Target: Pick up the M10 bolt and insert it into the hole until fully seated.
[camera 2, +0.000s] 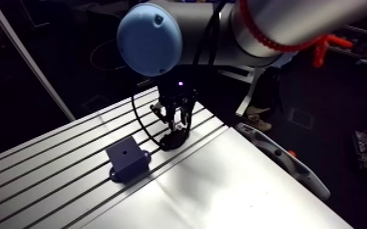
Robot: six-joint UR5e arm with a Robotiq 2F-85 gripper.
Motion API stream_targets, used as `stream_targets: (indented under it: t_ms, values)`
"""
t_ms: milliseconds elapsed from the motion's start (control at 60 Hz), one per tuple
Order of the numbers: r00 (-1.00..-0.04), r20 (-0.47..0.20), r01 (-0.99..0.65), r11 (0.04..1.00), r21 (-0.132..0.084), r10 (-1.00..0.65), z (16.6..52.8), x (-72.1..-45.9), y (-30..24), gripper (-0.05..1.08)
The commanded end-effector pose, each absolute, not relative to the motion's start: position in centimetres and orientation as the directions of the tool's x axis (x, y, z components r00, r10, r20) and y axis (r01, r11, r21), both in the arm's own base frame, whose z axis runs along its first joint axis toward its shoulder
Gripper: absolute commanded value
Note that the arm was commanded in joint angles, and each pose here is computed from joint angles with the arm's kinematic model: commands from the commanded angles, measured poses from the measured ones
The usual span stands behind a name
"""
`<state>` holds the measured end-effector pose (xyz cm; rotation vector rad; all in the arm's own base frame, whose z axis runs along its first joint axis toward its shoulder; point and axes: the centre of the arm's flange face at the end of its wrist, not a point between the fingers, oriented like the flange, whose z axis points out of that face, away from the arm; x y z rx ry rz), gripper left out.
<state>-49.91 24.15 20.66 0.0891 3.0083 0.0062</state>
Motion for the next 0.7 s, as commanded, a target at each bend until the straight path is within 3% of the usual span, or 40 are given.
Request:
stream_targets:
  t_ms: [17, 700]
  values:
    - [-0.989, -0.136, 0.057, 0.998, 0.005, 0.057, 20.42, -49.8, 24.08, 0.56]
    - [-0.988, -0.141, 0.059, 0.998, 0.002, 0.058, 20.07, -49.82, 24.09, 0.63]
